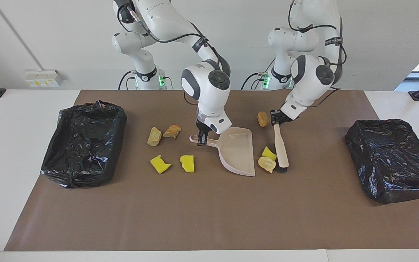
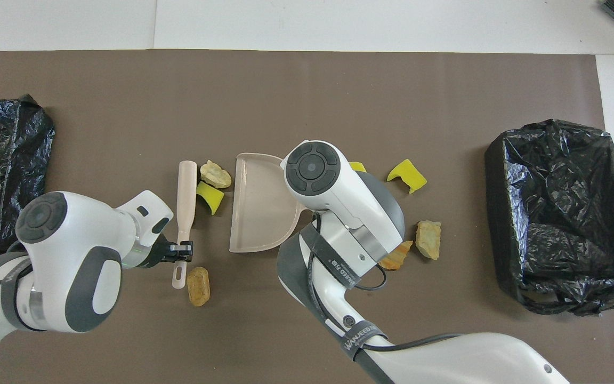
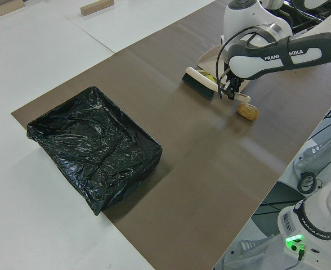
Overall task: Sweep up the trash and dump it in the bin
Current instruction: 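Sweep the crusts and sponge into the dustpan with the left gripper's brush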
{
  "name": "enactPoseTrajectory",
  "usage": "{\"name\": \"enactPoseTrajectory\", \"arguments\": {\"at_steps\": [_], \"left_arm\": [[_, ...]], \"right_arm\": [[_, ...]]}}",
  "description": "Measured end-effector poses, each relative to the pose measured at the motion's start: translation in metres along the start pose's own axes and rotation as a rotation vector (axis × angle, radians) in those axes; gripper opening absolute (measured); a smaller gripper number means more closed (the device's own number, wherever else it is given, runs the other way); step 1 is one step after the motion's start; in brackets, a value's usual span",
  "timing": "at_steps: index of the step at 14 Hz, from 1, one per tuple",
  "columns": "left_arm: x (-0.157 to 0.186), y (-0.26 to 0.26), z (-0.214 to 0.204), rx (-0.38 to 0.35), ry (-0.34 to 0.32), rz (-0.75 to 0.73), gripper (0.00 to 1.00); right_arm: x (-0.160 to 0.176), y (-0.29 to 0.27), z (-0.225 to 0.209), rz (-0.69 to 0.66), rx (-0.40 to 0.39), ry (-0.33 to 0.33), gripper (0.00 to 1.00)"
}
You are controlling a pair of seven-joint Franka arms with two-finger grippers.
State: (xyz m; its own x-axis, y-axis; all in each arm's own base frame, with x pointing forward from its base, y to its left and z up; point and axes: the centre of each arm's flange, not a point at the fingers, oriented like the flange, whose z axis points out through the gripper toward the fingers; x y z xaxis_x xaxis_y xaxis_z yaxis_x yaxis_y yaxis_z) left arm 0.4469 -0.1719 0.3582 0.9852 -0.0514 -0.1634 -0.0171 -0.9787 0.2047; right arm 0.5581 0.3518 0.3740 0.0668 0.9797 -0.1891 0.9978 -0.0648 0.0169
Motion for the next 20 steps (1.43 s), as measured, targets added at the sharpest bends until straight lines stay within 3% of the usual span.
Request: {"name": "enactPoseTrajectory", "arguments": {"at_steps": [3, 6, 11, 20], "left_arm": [[-0.019, 0.061, 0.007, -0.04, -0.02, 0.074, 0.27], [-0.035, 0.106, 0.004, -0.062, -0.037, 0.051, 0.27], [-0.074, 0.104, -0.04, -0.032, -0.169, -0.146, 0.27], [-0.139, 0.087, -0.027, 0.154, -0.114, -0.543, 0.27]], "right_arm": [[0.0, 0.0, 0.0, 0.0, 0.001, 0.0, 0.32], [0.0, 0.0, 0.0, 0.0, 0.001, -0.001, 0.32], [-0.001, -0.002, 0.002, -0.027, 0.014, -0.012, 0.32], [0.003, -0.031, 0.002, -0.182, 0.021, -0.068, 0.32]]}}
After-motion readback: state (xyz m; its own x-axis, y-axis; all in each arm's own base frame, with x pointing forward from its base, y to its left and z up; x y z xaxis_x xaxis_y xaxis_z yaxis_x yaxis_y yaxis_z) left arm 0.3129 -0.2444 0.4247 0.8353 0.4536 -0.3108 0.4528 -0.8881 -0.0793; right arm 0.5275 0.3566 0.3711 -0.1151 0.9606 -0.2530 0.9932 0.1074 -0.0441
